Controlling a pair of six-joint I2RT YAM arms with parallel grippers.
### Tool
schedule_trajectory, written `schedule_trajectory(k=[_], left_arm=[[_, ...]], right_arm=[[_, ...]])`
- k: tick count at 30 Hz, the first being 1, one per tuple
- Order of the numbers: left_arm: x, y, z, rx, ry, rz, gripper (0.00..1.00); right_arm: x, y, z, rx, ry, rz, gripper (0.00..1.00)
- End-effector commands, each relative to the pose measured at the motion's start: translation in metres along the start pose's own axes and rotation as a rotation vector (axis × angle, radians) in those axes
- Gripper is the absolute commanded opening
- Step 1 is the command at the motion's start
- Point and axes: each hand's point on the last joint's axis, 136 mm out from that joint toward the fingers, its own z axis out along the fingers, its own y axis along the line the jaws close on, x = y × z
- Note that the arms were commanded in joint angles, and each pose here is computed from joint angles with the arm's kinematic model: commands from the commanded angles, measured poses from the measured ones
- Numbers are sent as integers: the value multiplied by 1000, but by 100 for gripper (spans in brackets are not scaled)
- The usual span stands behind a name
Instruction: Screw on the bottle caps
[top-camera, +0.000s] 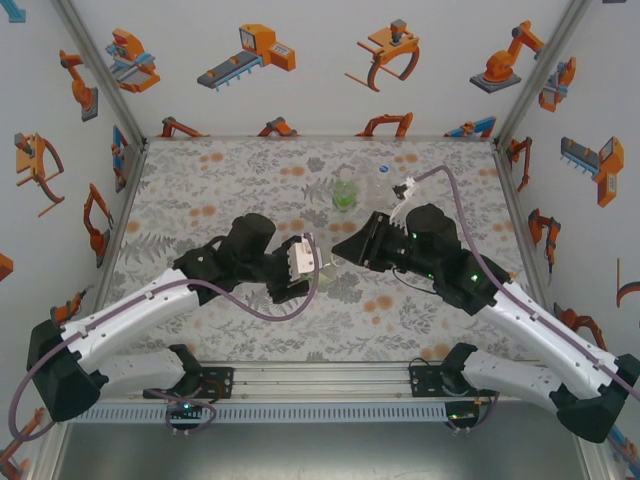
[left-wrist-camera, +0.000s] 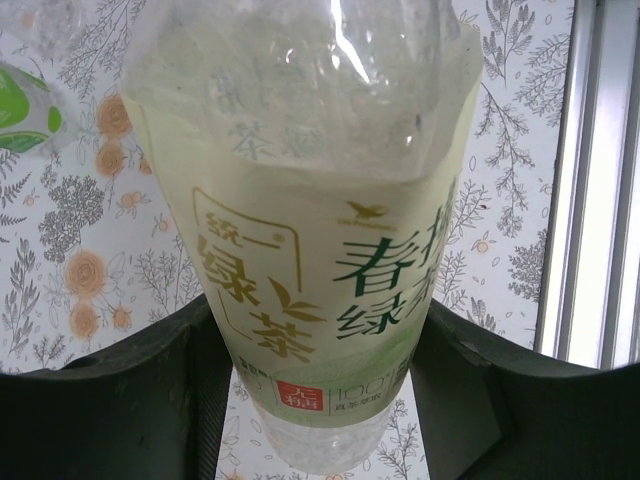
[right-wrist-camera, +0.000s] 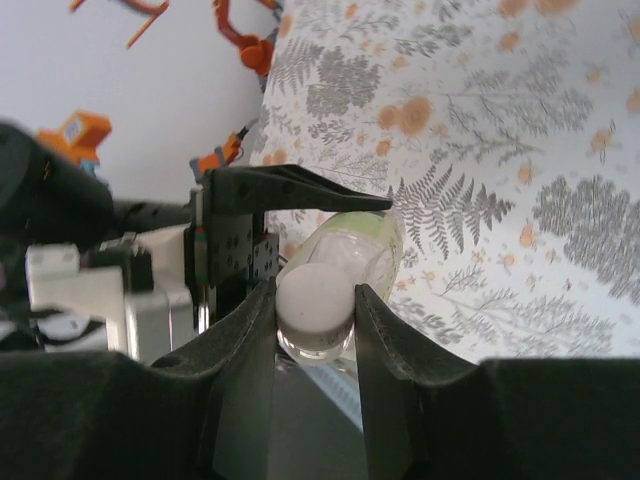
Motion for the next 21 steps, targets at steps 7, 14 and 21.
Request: schedule_trajectory(k=[7,14,21], left_arm=[[-70,35,-20,-129,-200,47,0],[-55,32,-18,-133,-151,11,0],[-38,23,-25,-144,-148,-46,0]], right_arm=[[7,-40,-11,185,-26,104,0],[-20,-32,-33,202,-135,-128,0],[-37,-41,-41,293,-202,-279,0]])
